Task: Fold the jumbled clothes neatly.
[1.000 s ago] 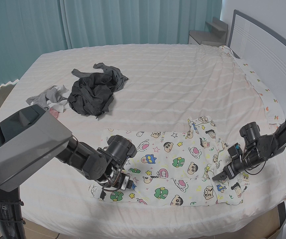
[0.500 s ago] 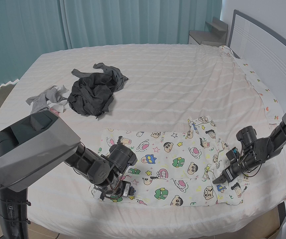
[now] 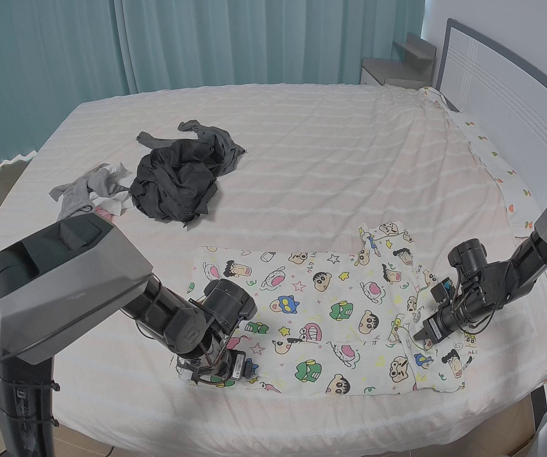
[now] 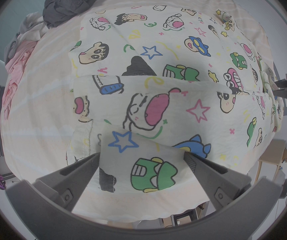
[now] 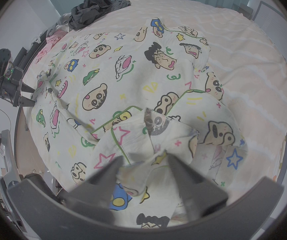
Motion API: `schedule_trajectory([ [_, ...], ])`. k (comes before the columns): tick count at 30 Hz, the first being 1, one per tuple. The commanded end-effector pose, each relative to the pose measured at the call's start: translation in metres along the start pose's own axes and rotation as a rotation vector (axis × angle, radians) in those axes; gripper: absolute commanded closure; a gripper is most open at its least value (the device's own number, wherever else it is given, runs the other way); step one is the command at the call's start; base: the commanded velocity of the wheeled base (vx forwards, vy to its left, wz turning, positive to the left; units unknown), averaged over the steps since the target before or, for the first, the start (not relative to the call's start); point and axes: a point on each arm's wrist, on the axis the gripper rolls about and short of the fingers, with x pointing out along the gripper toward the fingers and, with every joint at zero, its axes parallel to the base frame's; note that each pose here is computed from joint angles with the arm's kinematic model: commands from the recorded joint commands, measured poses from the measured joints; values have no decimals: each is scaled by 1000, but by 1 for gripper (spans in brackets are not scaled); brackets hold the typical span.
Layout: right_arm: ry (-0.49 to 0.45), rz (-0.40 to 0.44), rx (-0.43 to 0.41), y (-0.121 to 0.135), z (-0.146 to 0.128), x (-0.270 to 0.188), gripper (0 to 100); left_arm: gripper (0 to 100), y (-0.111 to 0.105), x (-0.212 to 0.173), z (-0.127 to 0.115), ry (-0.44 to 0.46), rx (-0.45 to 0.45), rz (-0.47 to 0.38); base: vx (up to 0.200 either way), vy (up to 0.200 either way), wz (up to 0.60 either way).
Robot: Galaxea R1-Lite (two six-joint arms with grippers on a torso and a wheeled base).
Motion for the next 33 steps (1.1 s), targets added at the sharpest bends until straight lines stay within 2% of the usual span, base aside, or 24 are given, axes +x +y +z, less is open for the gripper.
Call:
schedule_trajectory([
  [1, 7, 0, 11, -1, -3, 0, 100, 0, 1, 0, 0, 3, -3, 0, 0, 0, 0],
  [14, -59, -15, 26, 0, -8, -36, 100, 0, 5, 1, -1, 8, -30, 6, 0, 0, 0],
  [20, -202, 0, 39, -2, -28, -60, 100, 0, 8, 3, -2, 19, -37, 11, 0, 0, 0],
  [33, -316, 41, 15, 17, -76, -56, 100, 0, 8, 5, -5, 30, -37, 16, 0, 0, 0],
])
